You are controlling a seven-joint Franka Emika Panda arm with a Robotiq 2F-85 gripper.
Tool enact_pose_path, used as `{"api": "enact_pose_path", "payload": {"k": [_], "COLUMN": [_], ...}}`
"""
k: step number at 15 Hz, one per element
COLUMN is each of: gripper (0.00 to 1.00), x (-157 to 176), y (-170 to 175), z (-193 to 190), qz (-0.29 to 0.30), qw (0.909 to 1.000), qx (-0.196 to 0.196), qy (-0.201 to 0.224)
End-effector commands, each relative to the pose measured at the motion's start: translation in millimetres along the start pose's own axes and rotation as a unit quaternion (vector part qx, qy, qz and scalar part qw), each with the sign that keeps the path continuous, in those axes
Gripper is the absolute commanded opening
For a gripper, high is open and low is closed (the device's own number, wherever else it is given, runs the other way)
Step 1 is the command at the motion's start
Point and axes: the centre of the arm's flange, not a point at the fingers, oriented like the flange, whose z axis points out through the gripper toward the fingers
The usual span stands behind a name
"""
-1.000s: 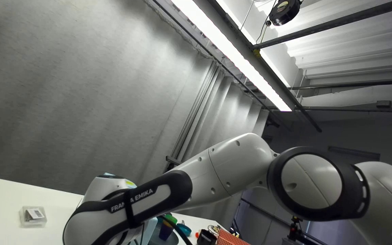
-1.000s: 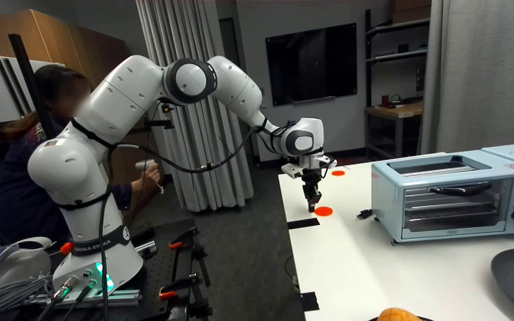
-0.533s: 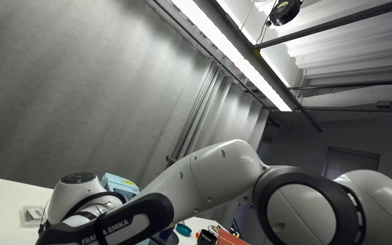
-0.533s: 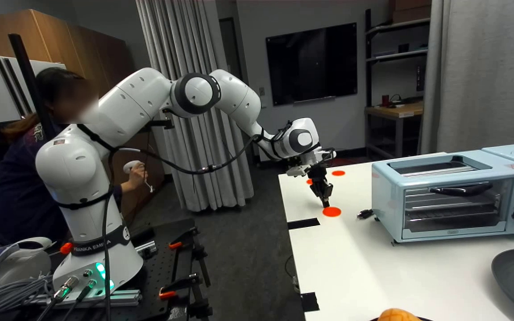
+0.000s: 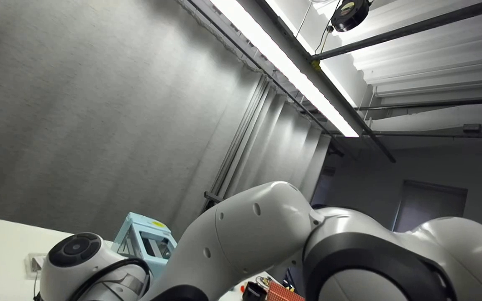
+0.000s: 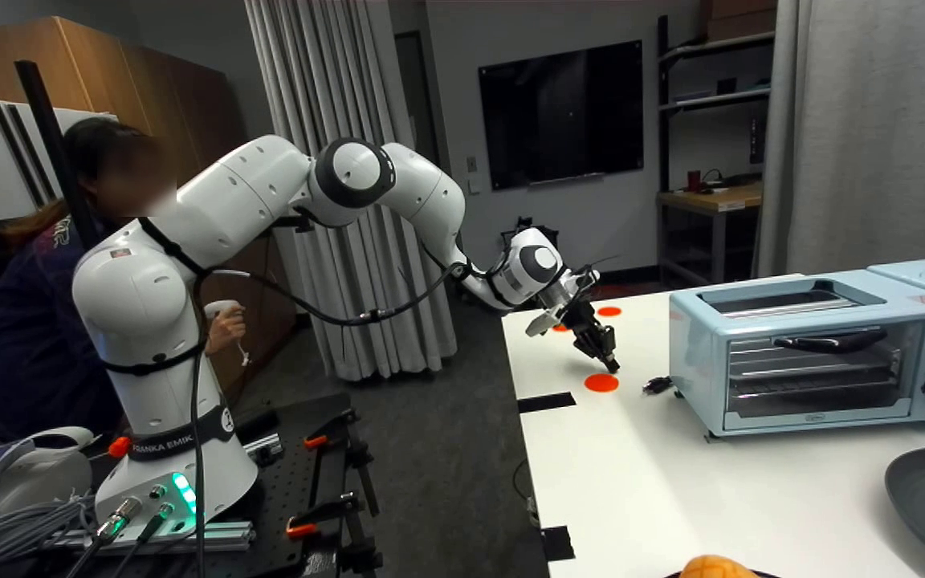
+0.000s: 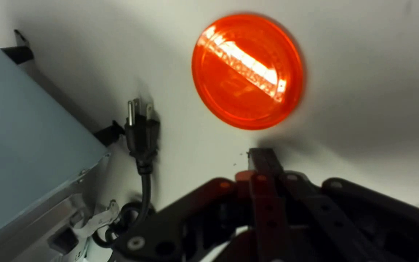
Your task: Move the orange object backwards
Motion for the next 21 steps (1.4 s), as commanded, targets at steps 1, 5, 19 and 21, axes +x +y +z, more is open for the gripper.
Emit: {"api": "enact_pose_path", "payload": {"k": [1,5,19,21], "gripper": [0.00,0.07,0.00,0.00], "x": [-25,-41,-97,-111], "y": [23,54,82,99], "z": [21,8,-130,-144], "qz": [0.026,0.027,0.076,0.086], "qw": [0.9986,0.9941,0.9922,0.9918], "qx": [-0.041,-0.070,0.086,0.085], "qy": [0.023,0.078,0.049,0.041]}}
